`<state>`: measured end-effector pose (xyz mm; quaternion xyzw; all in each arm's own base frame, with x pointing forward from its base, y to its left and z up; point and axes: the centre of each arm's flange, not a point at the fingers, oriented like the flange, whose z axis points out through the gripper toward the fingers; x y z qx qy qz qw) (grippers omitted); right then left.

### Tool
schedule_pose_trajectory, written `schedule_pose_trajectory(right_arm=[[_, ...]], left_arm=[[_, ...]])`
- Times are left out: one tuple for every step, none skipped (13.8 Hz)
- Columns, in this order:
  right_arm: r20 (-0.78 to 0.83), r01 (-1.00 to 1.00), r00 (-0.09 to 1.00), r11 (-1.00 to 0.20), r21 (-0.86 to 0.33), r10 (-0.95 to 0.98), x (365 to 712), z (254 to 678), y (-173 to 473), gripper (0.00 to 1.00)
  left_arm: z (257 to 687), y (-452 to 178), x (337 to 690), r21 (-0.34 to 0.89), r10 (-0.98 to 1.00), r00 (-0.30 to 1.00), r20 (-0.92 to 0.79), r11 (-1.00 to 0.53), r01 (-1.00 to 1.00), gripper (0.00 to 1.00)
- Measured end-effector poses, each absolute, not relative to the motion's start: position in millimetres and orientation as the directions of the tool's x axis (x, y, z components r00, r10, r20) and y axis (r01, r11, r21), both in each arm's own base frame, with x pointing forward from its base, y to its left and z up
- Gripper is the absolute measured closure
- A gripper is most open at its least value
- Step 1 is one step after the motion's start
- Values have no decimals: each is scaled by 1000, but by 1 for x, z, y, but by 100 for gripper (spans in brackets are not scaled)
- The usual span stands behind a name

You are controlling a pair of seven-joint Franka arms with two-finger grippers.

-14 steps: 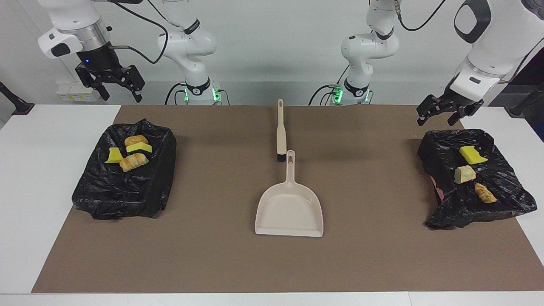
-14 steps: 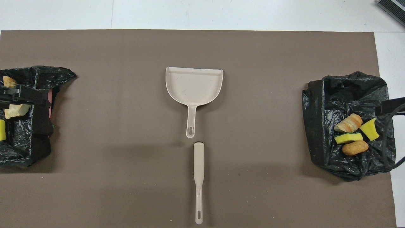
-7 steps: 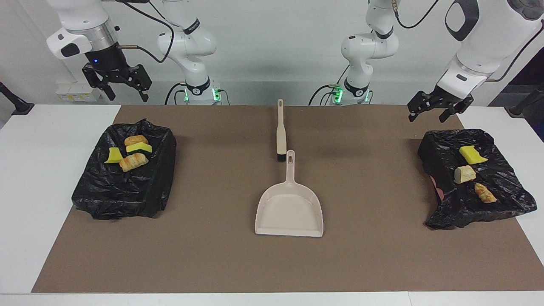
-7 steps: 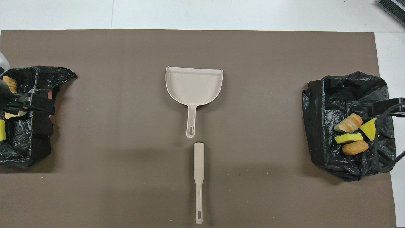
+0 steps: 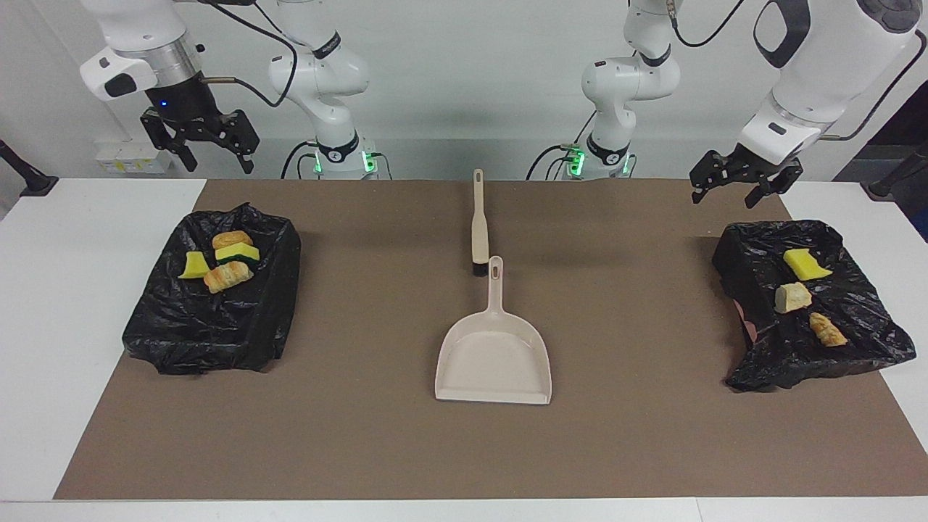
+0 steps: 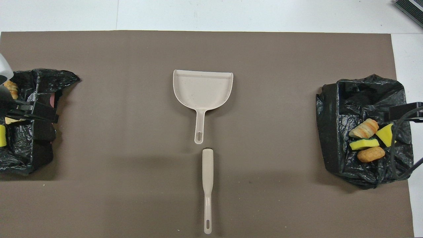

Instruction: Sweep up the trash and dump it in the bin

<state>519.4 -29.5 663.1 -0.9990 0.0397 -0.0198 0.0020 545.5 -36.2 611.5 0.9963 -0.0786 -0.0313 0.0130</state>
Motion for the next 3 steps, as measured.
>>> schedule_pose_trajectory(right_arm=[[40, -81, 996, -997, -5, -81, 519, 663, -30, 0], [41, -81, 996, -997, 2, -81, 519, 663, -31, 0], [46, -81, 996, -997, 10, -81, 520, 664, -32, 0]], left_arm=[[612, -36, 545, 31, -159, 985, -60, -987, -157, 0], [612, -36, 545, 31, -160, 985, -60, -987, -158, 0], [612, -36, 545, 31, -160, 985, -60, -987, -158, 0]])
